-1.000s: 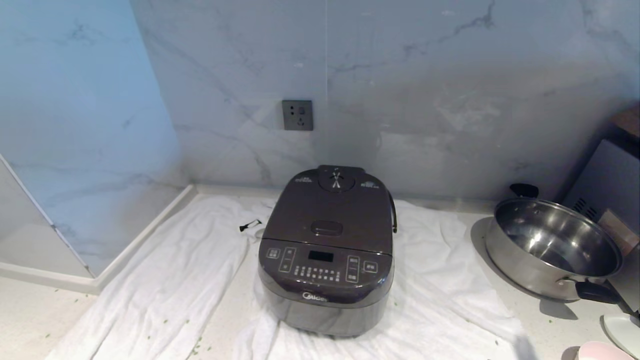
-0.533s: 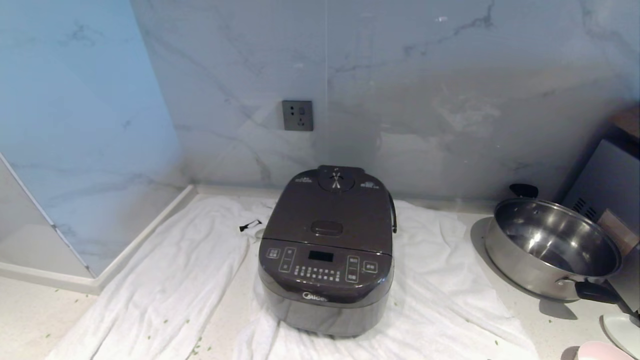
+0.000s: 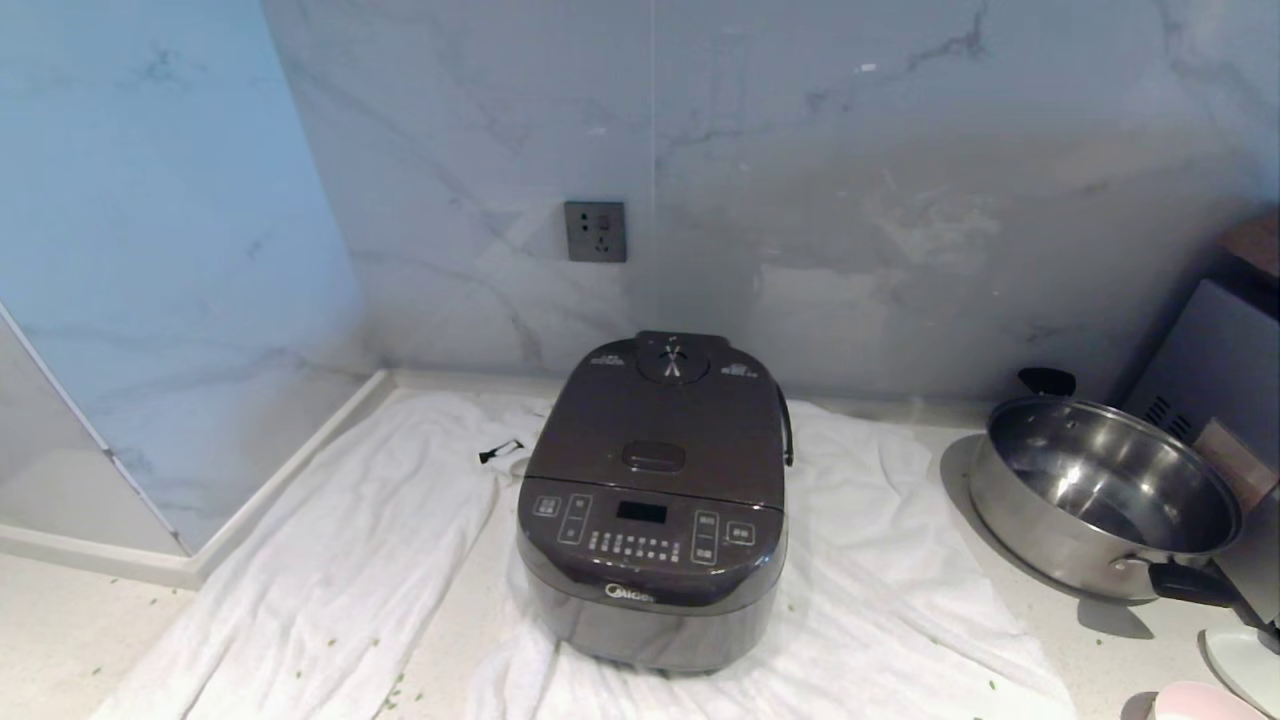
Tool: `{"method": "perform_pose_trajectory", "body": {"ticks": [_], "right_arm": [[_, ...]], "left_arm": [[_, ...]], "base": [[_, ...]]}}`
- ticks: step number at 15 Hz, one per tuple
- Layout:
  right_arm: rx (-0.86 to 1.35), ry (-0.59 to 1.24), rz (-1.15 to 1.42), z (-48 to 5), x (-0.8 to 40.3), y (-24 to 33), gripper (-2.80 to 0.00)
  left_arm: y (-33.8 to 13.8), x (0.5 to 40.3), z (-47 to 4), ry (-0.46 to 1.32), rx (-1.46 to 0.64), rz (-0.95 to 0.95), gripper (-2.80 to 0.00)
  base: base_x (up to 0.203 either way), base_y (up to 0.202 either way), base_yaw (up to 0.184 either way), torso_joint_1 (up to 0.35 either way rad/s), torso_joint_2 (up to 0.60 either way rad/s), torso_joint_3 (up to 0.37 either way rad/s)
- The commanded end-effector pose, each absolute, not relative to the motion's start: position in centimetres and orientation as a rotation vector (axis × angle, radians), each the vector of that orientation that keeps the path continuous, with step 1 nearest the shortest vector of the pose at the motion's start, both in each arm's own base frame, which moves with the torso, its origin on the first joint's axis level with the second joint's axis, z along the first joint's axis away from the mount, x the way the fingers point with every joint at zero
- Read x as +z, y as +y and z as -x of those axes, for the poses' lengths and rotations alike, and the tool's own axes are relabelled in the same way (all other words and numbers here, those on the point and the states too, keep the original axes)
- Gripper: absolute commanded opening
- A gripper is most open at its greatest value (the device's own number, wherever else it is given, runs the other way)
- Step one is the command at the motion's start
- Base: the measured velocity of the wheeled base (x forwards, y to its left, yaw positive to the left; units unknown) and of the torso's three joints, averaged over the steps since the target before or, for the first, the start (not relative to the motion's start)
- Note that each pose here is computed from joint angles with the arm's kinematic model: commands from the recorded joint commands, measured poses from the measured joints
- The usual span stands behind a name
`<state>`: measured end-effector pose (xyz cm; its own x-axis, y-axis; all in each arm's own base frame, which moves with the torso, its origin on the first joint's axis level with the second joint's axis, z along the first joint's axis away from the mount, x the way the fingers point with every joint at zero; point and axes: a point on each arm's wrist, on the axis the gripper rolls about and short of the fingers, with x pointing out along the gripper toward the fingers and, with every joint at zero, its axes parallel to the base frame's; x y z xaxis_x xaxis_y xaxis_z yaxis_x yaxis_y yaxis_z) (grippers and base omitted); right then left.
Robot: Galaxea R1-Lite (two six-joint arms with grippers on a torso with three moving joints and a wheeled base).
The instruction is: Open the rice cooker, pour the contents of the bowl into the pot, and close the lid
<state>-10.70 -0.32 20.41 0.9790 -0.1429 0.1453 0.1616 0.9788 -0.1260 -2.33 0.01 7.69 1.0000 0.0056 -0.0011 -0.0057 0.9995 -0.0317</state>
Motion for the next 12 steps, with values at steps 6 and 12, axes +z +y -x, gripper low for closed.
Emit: {"method": "perform_pose_trajectory", "body": {"ticks": [6, 12], "right_arm": [[-0.133, 0.031, 0.118, 3.8, 10.2, -0.3, -2.8], [0.028, 0.004, 0.128, 2.3, 7.5, 0.1, -2.8]], "left_arm": [[0.0, 7.7, 2.3, 0.003, 0.006, 0.032, -2.8], [0.0, 7.7, 2.3, 0.003, 0.006, 0.032, -2.8]], "base": [[0.0, 0.0, 0.0, 0.0, 0.0, 0.0], [0.0, 0.0, 0.0, 0.0, 0.0, 0.0]]}}
